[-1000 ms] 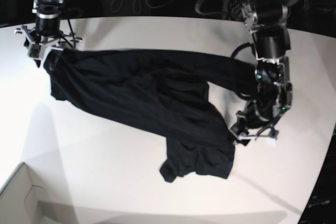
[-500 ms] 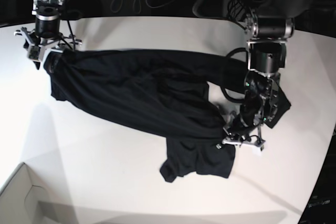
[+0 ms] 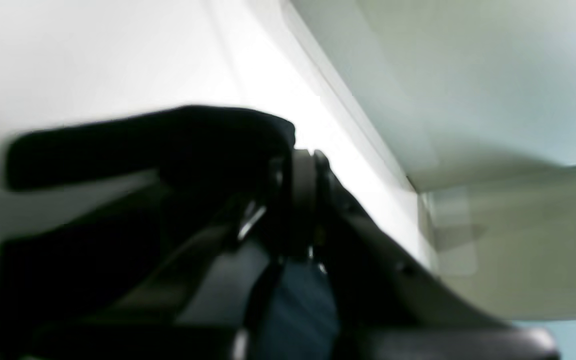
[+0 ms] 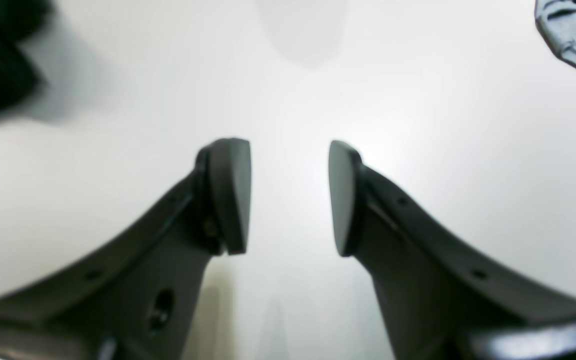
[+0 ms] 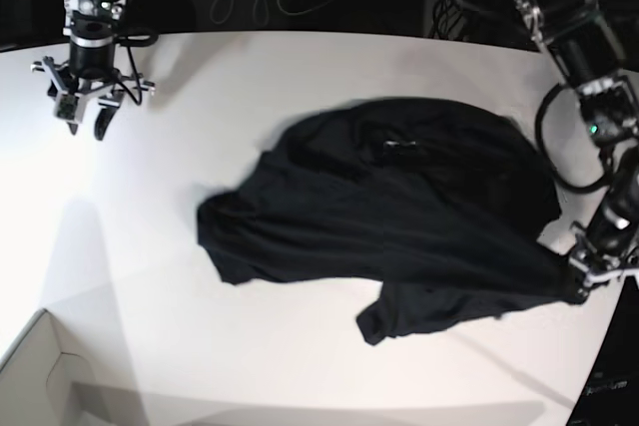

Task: Layout the t-shirt on the table in an organized manner, then fold the t-shirt properly
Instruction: 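Lower the stretched shirt onto the table and release both grippers, then grasp the shirt hem with both grippers and lift it, then drag the held hem apart and lay the shirt flatter, releasing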

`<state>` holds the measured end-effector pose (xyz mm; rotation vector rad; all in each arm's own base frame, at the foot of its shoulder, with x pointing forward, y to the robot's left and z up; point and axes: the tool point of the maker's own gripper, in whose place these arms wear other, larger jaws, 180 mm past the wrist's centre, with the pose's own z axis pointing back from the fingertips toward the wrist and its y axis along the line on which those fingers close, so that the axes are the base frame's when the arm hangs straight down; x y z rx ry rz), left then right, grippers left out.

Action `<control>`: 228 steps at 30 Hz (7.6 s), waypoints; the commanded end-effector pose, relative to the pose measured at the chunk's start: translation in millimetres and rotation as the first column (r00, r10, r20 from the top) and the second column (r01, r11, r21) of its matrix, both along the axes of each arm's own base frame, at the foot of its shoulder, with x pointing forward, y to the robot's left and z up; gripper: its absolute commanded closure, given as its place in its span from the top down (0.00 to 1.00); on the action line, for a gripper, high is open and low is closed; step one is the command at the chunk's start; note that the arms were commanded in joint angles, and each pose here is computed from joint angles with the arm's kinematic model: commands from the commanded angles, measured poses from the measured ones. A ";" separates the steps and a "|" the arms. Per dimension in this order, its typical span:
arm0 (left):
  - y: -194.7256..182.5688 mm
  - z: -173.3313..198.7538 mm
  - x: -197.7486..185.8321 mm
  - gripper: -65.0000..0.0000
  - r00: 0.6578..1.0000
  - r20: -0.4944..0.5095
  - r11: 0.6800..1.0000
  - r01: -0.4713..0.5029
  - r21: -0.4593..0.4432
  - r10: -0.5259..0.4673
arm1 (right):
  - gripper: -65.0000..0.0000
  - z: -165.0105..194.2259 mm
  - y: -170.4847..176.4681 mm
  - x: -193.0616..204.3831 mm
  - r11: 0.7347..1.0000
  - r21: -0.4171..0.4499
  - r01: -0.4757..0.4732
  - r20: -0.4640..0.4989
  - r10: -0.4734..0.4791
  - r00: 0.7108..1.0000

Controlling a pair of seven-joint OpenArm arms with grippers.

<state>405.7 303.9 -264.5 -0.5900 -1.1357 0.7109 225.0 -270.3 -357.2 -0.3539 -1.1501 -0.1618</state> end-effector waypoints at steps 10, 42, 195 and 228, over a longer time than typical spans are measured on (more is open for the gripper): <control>30.1 -91.7 -92.3 0.00 0.971 -0.220 0.988 -0.119 -0.098 0.096 | 0.39 50.8 28.6 39.2 0.996 -0.024 -0.090 0.166 0.092 0.982; 41.5 -62.4 -123.6 0.60 0.977 -0.176 0.992 -0.125 -0.005 0.122 | 0.51 -10.7 174.0 282.8 0.876 0.240 -0.419 -0.144 0.459 0.877; -50.0 28.1 181.5 0.27 0.993 0.117 0.835 -0.091 0.543 0.032 | 0.48 -116.0 15.8 182.1 0.966 0.149 -0.213 -0.315 0.250 0.916; 53.1 -149.8 -16.7 0.80 0.945 -0.233 0.865 -0.088 0.494 0.229 | 0.49 -13.4 131.3 52.5 0.911 0.163 -0.379 -0.041 0.390 0.920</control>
